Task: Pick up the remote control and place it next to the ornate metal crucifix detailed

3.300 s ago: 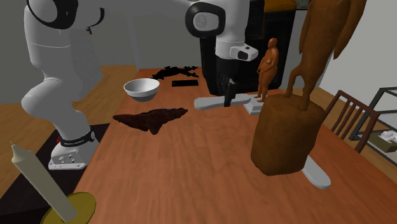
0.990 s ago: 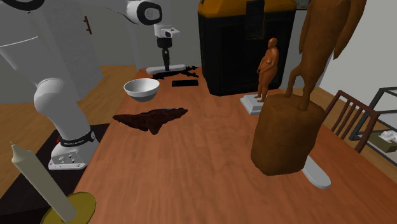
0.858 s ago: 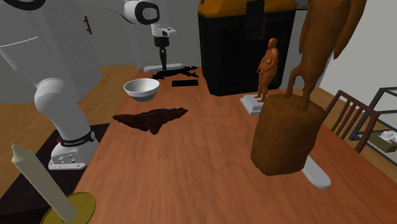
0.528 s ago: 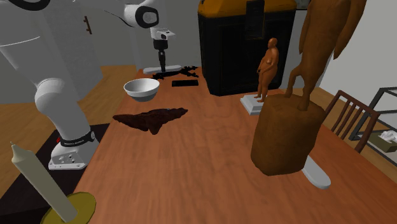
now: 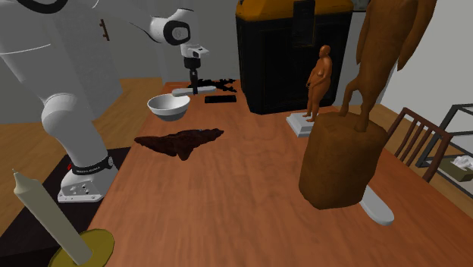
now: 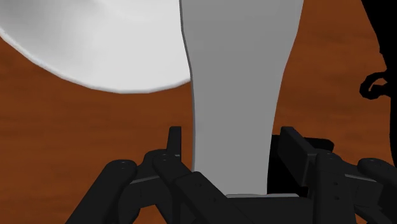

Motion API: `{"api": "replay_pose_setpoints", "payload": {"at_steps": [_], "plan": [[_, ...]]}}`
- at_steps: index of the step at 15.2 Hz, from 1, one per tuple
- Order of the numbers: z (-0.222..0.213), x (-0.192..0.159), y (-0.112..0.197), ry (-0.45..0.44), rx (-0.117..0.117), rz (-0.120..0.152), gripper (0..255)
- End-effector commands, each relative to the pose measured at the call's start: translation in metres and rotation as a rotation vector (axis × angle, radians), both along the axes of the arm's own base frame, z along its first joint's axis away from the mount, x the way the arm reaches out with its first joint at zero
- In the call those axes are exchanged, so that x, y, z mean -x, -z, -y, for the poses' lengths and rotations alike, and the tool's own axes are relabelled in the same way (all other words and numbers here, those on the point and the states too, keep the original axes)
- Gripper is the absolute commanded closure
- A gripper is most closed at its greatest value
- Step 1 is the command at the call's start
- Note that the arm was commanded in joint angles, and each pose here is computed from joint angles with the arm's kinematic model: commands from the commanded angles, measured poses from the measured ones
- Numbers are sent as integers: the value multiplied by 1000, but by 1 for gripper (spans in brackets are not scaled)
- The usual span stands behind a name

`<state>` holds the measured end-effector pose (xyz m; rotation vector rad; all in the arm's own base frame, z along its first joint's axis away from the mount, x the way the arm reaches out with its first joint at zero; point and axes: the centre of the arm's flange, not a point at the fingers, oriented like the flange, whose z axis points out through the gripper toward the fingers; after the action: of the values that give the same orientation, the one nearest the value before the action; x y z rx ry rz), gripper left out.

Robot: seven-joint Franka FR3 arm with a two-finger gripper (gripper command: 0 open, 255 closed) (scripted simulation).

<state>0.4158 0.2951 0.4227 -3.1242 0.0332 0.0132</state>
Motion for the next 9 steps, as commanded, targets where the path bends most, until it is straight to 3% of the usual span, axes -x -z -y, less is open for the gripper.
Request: {"api": "replay_pose_setpoints", "payload": {"at_steps": [1, 9], "plan": [[1, 0, 10, 0, 0, 1, 255], [1, 0, 53, 0, 0, 1, 255]]}}
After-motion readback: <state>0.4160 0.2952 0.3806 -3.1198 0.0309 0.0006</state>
